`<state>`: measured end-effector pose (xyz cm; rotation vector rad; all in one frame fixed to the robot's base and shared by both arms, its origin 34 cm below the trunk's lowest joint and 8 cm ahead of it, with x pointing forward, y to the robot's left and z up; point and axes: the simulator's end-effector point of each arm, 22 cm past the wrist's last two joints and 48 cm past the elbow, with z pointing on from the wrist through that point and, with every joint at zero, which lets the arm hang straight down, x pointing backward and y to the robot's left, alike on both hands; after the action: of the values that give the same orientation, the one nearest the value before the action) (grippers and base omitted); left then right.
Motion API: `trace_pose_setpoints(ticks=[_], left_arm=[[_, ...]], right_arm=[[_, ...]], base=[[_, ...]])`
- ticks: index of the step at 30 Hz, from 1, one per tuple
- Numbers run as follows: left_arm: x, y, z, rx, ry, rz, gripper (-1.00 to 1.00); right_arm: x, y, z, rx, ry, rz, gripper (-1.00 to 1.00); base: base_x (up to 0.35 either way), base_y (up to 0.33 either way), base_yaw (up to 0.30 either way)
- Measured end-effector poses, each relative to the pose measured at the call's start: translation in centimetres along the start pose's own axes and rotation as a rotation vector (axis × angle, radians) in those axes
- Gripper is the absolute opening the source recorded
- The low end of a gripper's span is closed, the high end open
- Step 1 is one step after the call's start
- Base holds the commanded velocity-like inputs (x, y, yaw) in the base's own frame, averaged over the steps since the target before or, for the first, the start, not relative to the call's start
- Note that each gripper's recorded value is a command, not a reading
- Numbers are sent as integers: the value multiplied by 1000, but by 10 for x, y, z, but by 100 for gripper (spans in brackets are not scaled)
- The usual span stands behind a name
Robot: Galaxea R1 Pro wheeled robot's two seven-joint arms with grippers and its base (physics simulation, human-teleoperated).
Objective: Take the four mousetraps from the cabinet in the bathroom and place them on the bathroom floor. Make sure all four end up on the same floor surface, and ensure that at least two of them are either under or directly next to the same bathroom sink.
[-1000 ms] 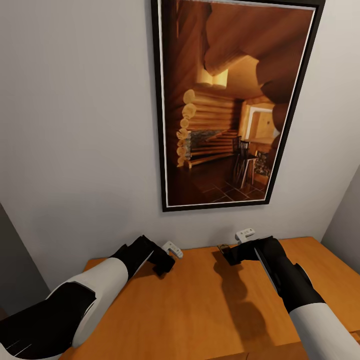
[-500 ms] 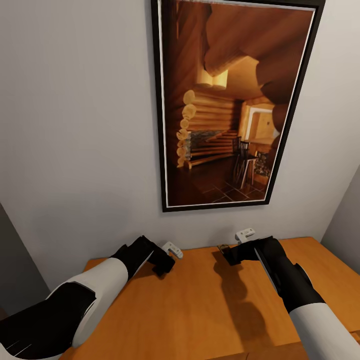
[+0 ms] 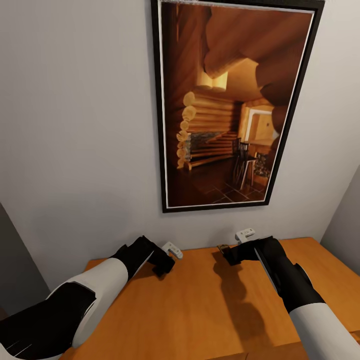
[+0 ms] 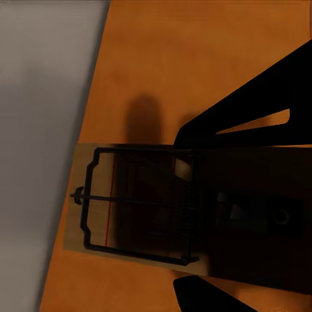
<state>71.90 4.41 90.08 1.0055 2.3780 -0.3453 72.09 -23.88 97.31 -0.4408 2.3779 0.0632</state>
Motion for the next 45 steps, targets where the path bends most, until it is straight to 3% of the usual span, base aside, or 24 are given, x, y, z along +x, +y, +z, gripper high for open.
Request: trace_pose_setpoints(ticks=[32,45], left_arm=[[-11,-7,-28,-5,-2,2,-100],[-14,-11,-37,-5,-1,2,-100]], right_arm=[[-12,2,-28,-3,2,1,-100],[-14,3,-38,-4,3,0,-100]], base=[[-4,0,0],[-290,0,0]])
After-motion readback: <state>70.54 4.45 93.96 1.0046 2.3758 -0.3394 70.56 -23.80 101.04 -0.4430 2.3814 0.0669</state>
